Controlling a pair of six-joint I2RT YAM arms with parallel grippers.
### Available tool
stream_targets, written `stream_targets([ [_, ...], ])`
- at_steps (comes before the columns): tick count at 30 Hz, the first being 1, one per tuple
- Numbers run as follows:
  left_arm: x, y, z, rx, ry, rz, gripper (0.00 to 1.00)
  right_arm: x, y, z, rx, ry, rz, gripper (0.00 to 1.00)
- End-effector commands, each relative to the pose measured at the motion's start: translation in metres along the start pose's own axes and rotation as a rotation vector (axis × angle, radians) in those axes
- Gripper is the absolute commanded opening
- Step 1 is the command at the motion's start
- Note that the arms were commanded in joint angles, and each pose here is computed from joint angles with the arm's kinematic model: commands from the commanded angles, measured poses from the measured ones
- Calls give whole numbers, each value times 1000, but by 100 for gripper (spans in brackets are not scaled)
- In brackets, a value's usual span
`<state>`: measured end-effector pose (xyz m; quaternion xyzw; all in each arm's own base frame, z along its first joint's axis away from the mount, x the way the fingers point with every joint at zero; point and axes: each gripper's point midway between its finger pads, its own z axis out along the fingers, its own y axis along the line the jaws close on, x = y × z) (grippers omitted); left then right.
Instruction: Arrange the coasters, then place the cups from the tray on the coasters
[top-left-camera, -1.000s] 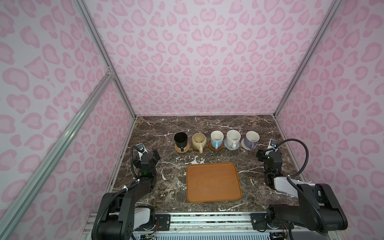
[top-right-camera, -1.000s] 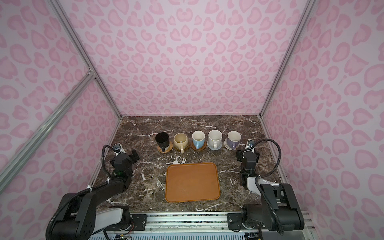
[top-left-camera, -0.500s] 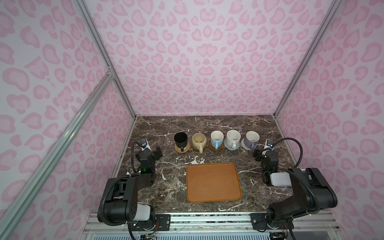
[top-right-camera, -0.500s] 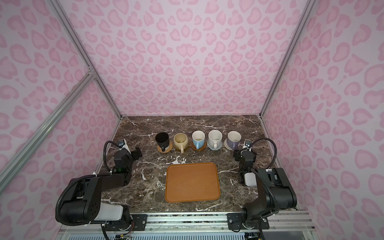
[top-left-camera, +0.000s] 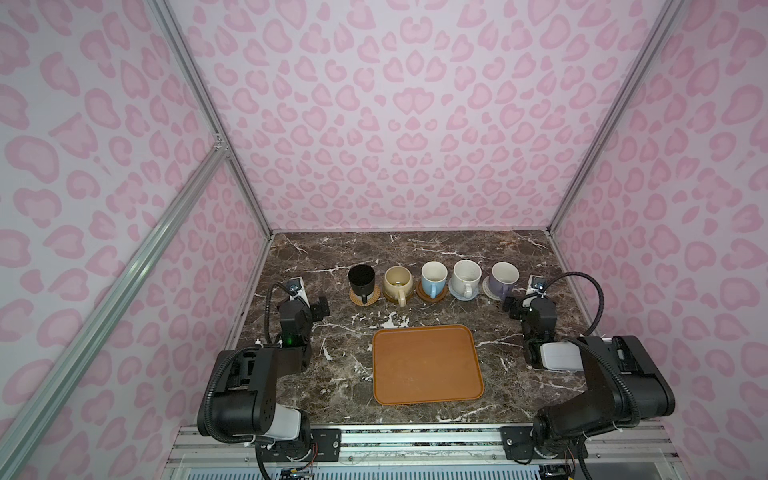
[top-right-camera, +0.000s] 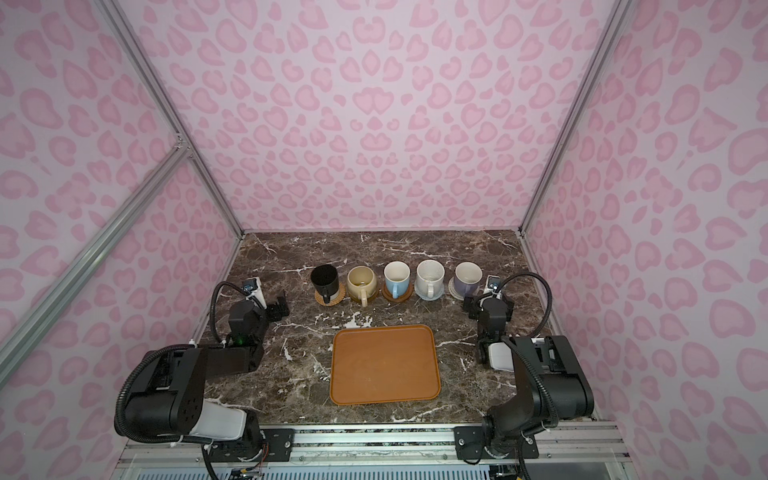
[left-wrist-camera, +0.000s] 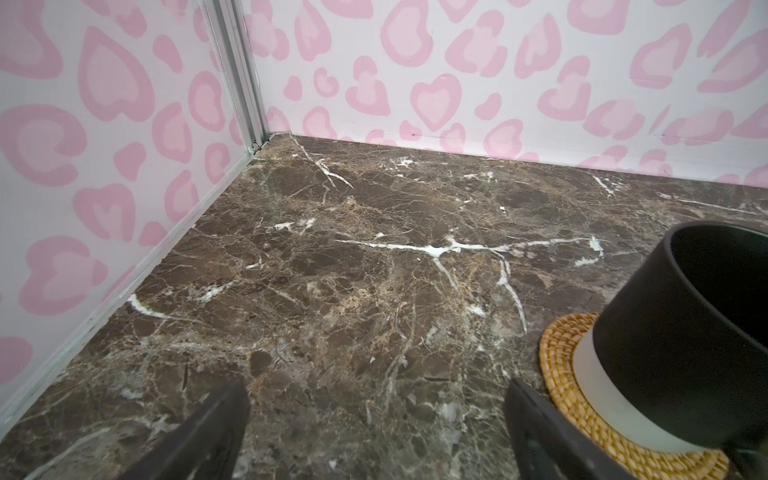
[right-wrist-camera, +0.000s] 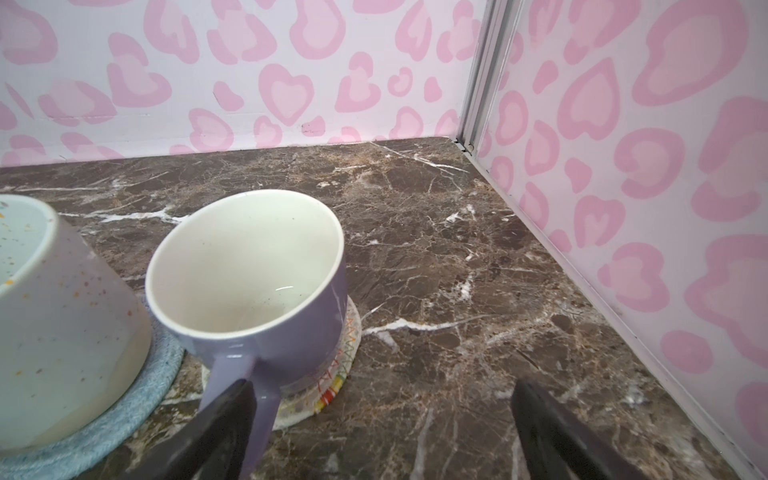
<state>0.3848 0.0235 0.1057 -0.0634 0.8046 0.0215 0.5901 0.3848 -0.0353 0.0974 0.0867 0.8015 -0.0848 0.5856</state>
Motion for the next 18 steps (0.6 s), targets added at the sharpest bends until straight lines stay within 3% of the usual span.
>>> stream_targets([
  [1, -10, -3, 0, 16, -39, 14, 97, -3, -2, 1, 15, -11, -8, 98],
  [18, -10, -4, 0, 15, -37, 16, 97, -3, -1, 2, 16, -8, -15, 98],
])
